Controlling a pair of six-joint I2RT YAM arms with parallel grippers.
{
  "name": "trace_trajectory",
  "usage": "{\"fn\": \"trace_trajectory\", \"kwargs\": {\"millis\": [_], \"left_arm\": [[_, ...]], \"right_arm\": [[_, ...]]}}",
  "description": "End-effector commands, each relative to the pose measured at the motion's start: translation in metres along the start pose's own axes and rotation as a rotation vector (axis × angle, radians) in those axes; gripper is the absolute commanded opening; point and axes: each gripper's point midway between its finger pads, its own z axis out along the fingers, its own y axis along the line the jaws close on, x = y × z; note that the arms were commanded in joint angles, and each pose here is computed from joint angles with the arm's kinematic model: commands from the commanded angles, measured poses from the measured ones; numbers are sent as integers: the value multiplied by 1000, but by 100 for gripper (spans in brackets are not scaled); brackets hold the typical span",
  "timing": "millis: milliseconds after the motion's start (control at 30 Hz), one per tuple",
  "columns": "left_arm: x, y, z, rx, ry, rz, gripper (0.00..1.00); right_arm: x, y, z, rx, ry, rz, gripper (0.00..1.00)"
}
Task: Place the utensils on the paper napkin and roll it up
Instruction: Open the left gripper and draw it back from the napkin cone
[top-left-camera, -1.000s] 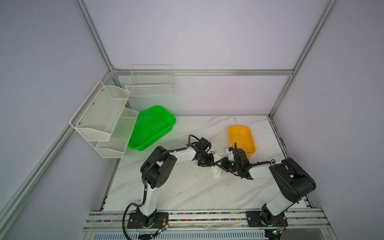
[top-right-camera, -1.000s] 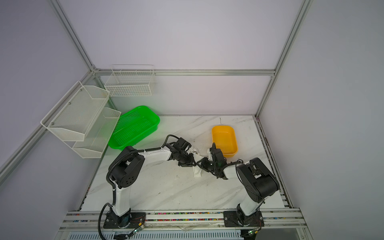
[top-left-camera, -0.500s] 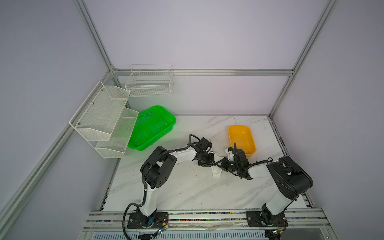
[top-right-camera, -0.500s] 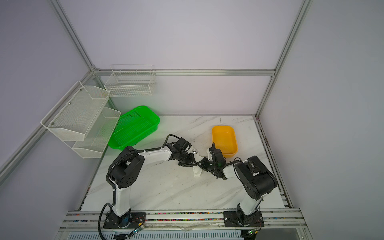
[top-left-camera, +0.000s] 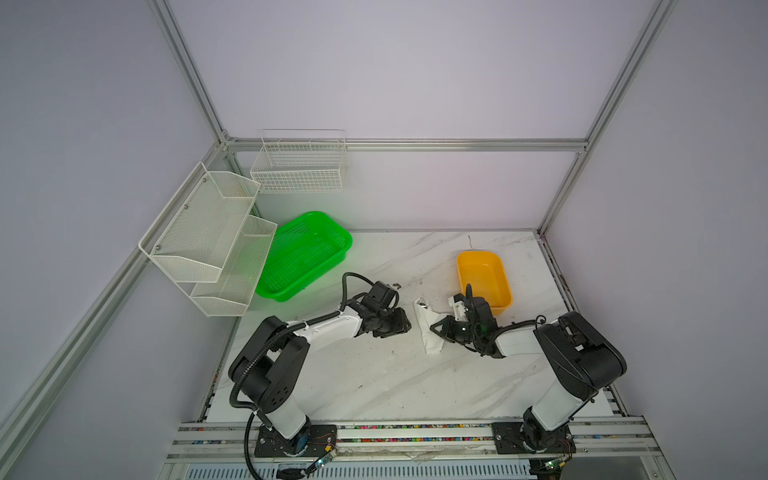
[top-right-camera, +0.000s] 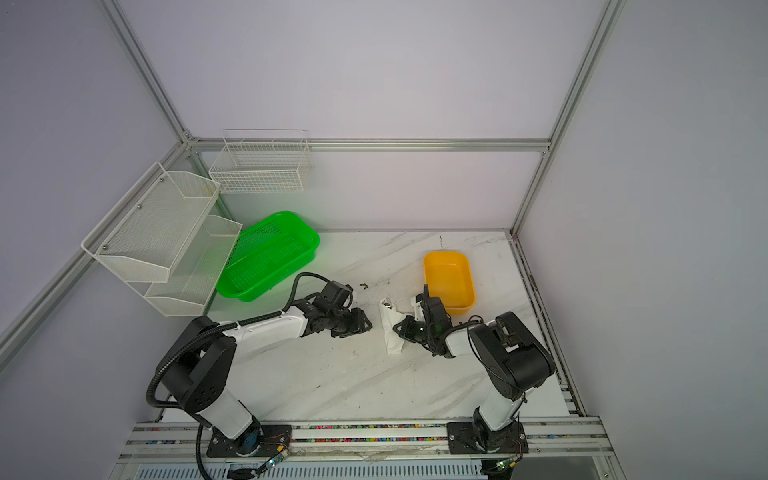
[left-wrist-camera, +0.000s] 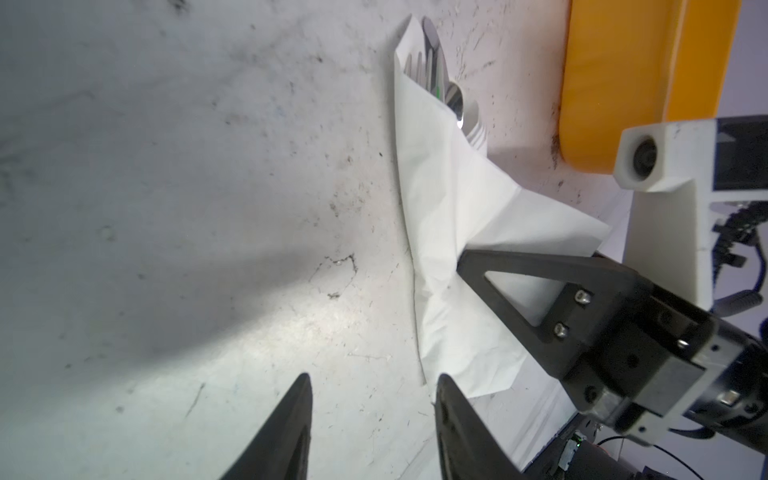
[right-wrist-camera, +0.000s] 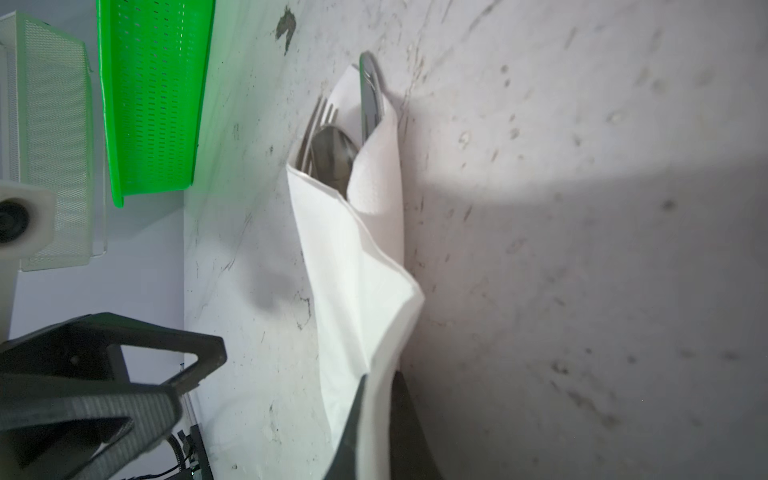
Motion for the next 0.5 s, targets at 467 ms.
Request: {"fn": "trace_trajectory", "kwargs": {"millis": [467], "left_arm": [[-27, -10, -27, 197, -180, -62, 67]], "right_arm": [[-22, 51, -22, -126, -71, -145, 7]]}}
